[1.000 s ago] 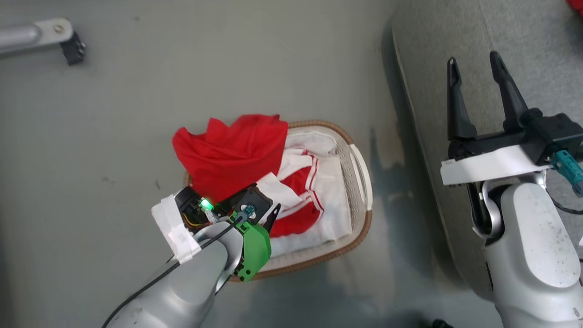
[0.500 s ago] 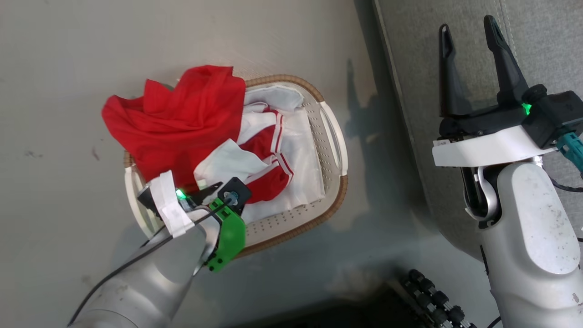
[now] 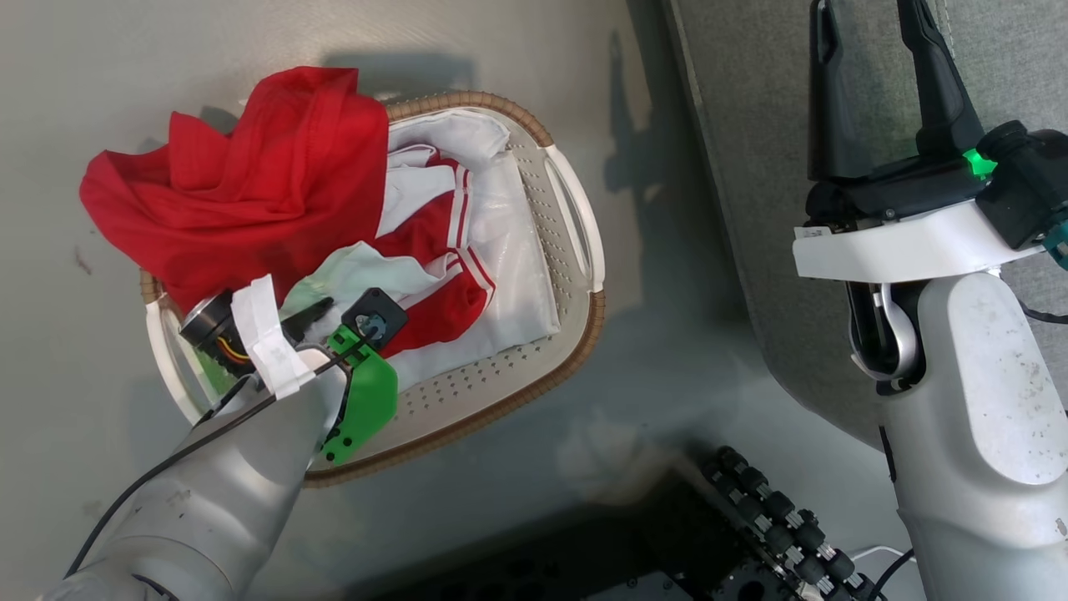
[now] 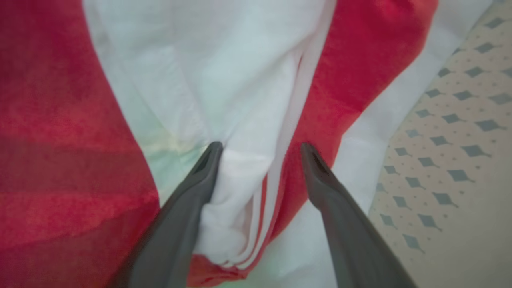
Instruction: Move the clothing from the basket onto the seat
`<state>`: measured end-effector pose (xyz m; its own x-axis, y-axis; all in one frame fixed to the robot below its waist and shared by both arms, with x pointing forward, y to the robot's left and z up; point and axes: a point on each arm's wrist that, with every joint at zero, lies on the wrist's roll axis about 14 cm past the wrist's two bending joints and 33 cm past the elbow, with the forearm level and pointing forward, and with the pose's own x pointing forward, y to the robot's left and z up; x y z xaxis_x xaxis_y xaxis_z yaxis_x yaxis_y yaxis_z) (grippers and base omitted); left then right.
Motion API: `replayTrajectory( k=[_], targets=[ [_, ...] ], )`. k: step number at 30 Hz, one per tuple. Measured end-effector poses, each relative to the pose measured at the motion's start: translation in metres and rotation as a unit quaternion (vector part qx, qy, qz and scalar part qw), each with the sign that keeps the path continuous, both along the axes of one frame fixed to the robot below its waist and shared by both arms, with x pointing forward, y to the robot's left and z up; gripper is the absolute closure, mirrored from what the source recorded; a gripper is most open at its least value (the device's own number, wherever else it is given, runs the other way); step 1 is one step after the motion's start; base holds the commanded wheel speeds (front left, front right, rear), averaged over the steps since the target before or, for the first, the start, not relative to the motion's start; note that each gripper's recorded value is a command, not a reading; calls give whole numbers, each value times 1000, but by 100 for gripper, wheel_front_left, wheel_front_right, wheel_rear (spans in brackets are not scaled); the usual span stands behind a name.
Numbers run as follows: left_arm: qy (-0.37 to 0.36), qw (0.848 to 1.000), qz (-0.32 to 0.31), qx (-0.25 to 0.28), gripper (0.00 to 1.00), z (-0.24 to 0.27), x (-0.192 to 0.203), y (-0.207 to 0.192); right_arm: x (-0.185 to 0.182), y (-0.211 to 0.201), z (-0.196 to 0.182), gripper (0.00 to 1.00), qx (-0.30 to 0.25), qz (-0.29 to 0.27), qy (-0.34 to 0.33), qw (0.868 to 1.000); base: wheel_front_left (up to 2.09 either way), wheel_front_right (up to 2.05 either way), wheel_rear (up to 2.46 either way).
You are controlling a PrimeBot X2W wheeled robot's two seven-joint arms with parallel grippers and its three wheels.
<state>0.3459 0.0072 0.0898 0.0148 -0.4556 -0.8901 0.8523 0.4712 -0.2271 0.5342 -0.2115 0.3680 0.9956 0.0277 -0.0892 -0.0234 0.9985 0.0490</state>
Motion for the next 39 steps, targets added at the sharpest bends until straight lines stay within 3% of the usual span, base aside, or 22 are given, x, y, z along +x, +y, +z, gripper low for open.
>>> replayTrajectory(
  k=[2, 3, 4, 5, 6, 13, 23, 33, 39],
  targets=[
    [2, 1000, 2, 2, 0, -3, 0, -1, -1, -2, -1, 0, -1, -2, 2, 1000, 0, 0, 0],
    [6, 1000, 6, 2, 9, -4, -1, -2, -1, -3, -2, 0, -2, -3, 3, 1000, 0, 0, 0],
    [9, 1000, 11, 1, 49, -4, -1, -3, -1, -4, -2, 0, -2, -4, 3, 1000, 0, 0, 0],
    [10, 1000, 14, 0, 62, -4, -1, -4, -2, -5, -2, 0, -2, -5, 4, 1000, 0, 0, 0],
    [10, 1000, 15, 0, 100, -5, -1, -4, -2, -5, -2, 0, -1, -6, 4, 1000, 0, 0, 0],
    [-9, 999, 30, -22, 100, 4, 8, -10, -2, -7, 3, 0, -2, -9, 0, 1000, 0, 0, 0],
    [-36, 989, 100, -107, 100, 49, 18, -34, -8, 0, 22, 0, -3, -3, -9, 1000, 0, 0, 0],
    [-94, 965, 150, -194, 100, 125, 42, -55, -32, 3, 50, 0, -13, -4, -17, 1000, 0, 0, 0],
    [-176, 934, 179, -256, 100, 196, 74, -54, -56, 3, 71, 0, -16, -8, -24, 1000, 0, 0, 0]
  ],
)
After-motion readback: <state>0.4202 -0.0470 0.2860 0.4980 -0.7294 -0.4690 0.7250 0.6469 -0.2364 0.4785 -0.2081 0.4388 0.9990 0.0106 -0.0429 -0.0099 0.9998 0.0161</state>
